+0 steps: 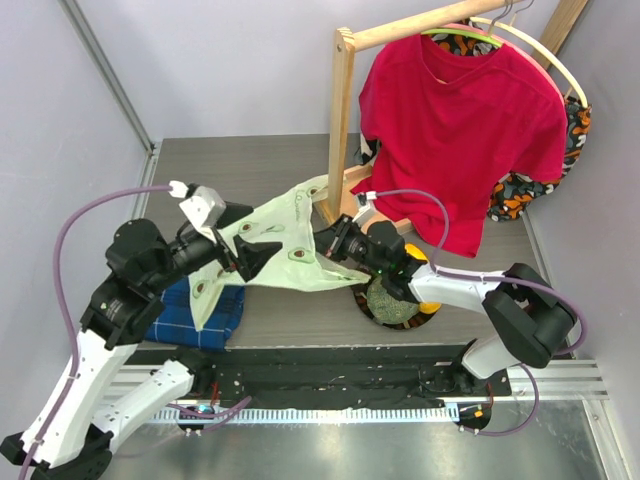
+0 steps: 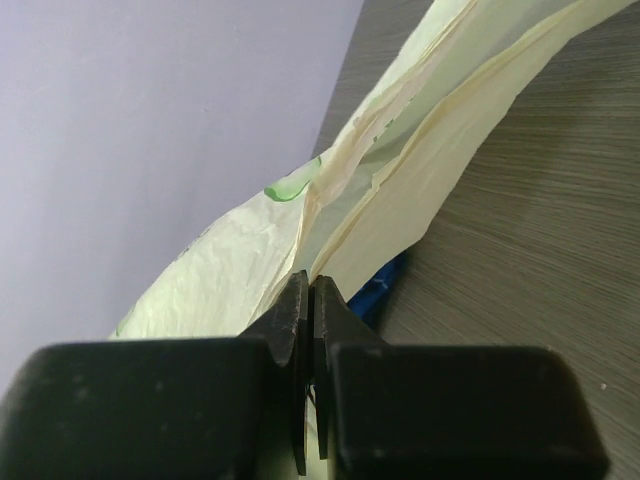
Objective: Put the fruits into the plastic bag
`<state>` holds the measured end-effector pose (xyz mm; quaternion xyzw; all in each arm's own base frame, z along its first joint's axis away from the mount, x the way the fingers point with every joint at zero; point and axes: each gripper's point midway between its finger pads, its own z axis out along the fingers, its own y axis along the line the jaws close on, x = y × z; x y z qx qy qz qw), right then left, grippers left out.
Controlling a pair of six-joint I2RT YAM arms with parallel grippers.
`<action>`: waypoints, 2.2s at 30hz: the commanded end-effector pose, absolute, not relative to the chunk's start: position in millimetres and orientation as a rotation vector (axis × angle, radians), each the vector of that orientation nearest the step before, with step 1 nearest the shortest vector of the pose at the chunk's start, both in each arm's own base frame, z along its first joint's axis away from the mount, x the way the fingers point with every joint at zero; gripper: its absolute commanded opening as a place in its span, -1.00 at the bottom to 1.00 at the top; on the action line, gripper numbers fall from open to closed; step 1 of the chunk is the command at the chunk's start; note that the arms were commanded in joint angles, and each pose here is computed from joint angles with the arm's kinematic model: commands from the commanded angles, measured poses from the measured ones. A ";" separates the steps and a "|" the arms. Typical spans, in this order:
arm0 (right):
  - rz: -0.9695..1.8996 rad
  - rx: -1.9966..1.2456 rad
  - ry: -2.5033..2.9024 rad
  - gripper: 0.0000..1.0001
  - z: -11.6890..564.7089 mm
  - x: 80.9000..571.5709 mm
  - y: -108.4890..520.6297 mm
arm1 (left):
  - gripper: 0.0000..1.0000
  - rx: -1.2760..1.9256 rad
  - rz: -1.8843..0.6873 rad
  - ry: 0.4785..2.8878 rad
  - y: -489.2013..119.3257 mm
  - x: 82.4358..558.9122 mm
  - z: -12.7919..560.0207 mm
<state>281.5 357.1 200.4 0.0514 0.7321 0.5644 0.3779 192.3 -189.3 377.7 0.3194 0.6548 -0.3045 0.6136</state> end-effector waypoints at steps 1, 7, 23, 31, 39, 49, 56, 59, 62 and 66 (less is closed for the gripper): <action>1.348 -0.026 1.819 -0.98 221.2 275.5 366.2 | 1.00 0.650 -0.878 1.459 -204.7 186.8 422.3; 1.181 -0.077 1.832 -0.98 214.1 266.7 359.7 | 1.00 0.438 -0.686 1.878 -205.3 263.7 347.6; 1.018 -0.197 1.823 -0.98 206.9 254.3 351.4 | 0.99 0.302 -0.729 2.250 -241.6 310.9 225.9; 0.971 -0.210 1.815 -0.98 209.6 253.7 349.2 | 0.81 0.356 -0.790 2.358 -255.6 306.5 192.5; 0.891 -0.169 1.846 -0.98 204.4 259.6 338.1 | 0.03 0.370 -0.854 2.319 -259.6 299.9 204.6; 0.742 -0.068 1.861 -0.98 207.7 274.2 313.7 | -0.87 0.402 -0.888 2.241 -245.3 274.6 237.4; 0.633 -0.005 1.899 -0.98 198.1 290.6 293.8 | -1.00 0.305 -0.556 2.174 -166.0 270.5 278.4; 0.605 0.028 1.906 -0.98 195.6 300.2 282.8 | -1.00 0.254 -0.368 2.119 -124.3 258.7 301.7; 0.584 0.071 1.916 -0.98 193.7 311.7 269.8 | -1.00 0.180 -0.179 2.043 -83.5 247.3 327.0; 0.551 0.119 1.904 -0.98 198.0 325.1 252.2 | -1.00 0.135 -0.066 1.985 -54.3 230.8 351.1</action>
